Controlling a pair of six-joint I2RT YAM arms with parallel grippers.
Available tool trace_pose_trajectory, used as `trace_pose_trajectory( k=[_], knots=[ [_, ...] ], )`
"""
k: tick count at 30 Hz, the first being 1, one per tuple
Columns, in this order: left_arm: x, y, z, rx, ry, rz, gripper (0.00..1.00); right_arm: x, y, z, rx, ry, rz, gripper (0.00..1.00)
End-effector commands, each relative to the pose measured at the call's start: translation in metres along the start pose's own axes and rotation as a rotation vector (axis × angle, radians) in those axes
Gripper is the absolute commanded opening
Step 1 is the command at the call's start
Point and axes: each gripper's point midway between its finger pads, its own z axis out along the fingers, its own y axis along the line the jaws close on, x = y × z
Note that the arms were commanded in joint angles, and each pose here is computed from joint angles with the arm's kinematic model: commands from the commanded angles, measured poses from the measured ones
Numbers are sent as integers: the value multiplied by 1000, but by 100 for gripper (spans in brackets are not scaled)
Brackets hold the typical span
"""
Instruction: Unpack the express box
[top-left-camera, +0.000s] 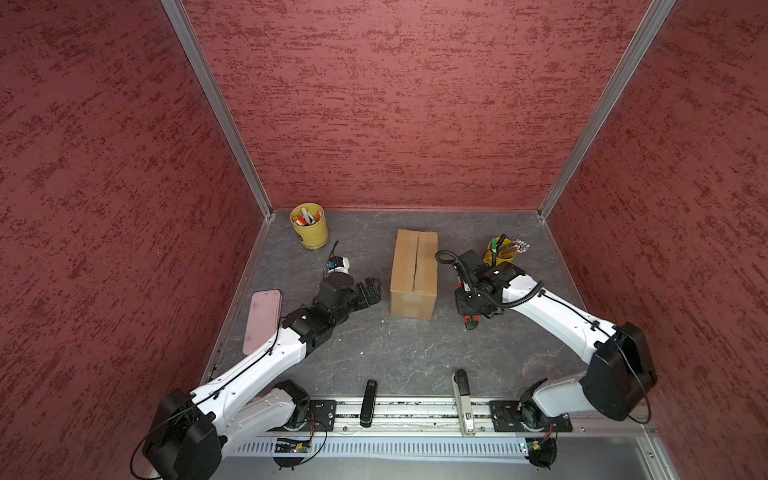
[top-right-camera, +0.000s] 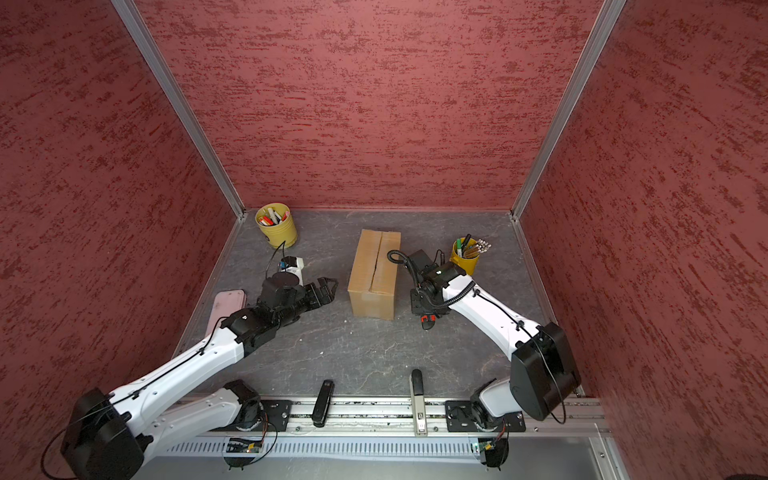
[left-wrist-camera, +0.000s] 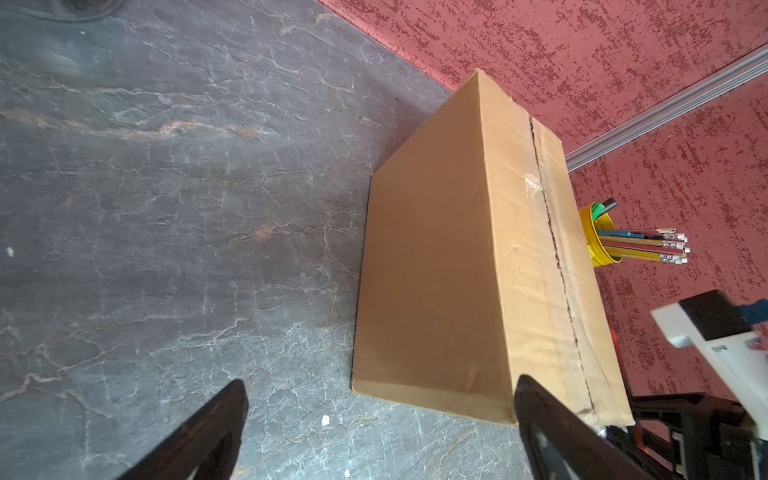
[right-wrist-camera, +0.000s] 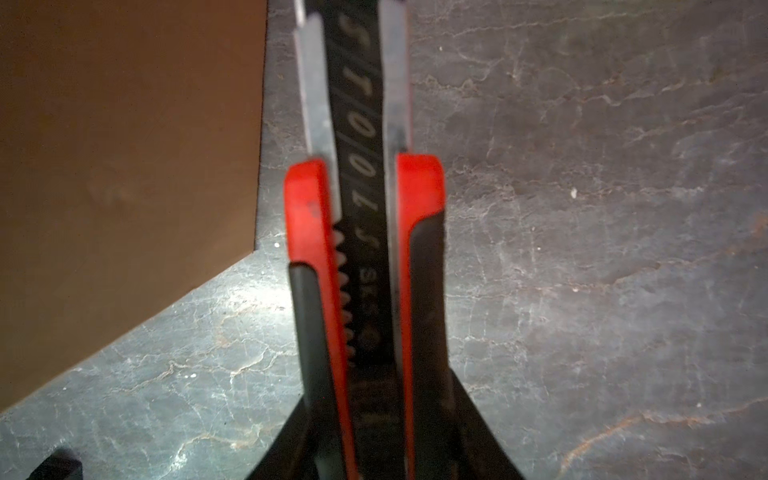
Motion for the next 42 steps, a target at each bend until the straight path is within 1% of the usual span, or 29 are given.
trace_pose_trajectory(
  k=[1,12,27,30,37,42],
  knots=[
    [-4,-3,2,-1,9,21,100,-18,5,16,-52,-45,5,0],
    [-10,-6,6,-25,21,21,100,-25,-9,70,-50,7,25,0],
    [-10,0,-3,-59,40,28,100,-19,-17,103,-37,47,37,1],
    [-9,1,-3,-63,46,27,100,-17,-17,108,-38,56,38,5],
    [-8,1,-1,-60,55,20,100,-13,-21,109,-26,63,37,25],
    [-7,2,-1,-59,58,17,100,-12,-23,107,-21,59,42,35]
  ],
)
